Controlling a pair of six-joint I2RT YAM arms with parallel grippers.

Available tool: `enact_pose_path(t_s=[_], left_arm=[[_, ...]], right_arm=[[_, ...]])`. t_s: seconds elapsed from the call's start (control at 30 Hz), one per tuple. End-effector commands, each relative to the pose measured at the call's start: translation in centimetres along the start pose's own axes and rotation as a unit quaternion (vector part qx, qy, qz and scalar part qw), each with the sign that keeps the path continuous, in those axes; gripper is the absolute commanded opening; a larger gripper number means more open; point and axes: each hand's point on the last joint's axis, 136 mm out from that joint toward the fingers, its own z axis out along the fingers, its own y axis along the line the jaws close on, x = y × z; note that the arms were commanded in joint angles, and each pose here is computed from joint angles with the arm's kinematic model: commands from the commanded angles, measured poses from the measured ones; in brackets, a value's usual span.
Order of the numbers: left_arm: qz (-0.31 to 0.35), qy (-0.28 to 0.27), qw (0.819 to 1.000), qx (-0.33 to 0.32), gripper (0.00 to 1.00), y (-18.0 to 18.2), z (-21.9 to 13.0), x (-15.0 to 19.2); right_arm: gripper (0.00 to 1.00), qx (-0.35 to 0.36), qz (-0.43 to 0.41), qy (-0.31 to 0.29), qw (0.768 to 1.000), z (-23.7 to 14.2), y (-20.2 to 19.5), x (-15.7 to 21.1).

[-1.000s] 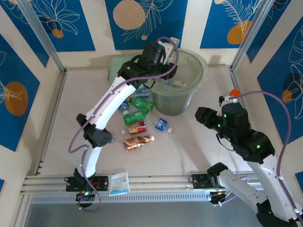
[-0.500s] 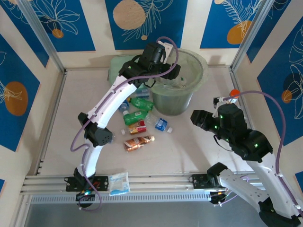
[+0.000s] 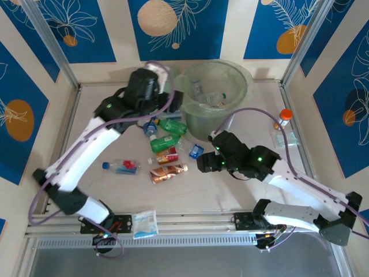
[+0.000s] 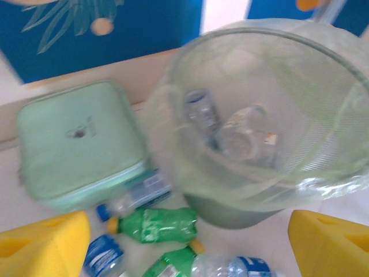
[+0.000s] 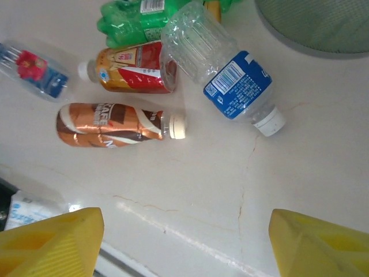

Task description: Put the plastic bottles in the bin

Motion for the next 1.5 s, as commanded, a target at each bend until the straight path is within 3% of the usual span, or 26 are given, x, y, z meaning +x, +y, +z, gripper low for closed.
enact_pose_path(t_s=[0.0, 0.17, 0.3, 0.47, 0.9, 1.47], left_arm=[[-0.076, 0.03, 0.994, -0.071, 0.89, 5.4, -0.3, 3.9], [-0.163, 0.093, 0.978, -0.087, 0.88, 9.4, -0.7, 10.9], [-0.177, 0.127, 0.972, -0.085, 0.88, 9.6, -0.3, 14.6], [-0.19, 0.152, 0.967, -0.071, 0.87, 9.0, 0.7, 16.9], [-0.196, 0.162, 0.965, -0.056, 0.86, 8.5, 1.1, 18.2], [-0.191, 0.161, 0.967, -0.056, 0.86, 8.6, 1.0, 18.1]], right_arm=[[0.78, 0.007, -0.038, -0.029, 0.999, 1.4, 1.2, -2.2], [0.78, 0.059, -0.102, -0.006, 0.993, 5.2, 1.0, -2.8], [0.78, 0.073, -0.144, 0.014, 0.987, 7.7, 1.6, -2.8], [0.77, 0.092, -0.178, 0.03, 0.979, 10.9, 1.8, -3.0], [0.78, 0.198, -0.208, 0.033, 0.957, 16.8, -1.9, -5.0], [0.72, 0.167, -0.206, 0.082, 0.961, 19.7, -1.8, -1.9]])
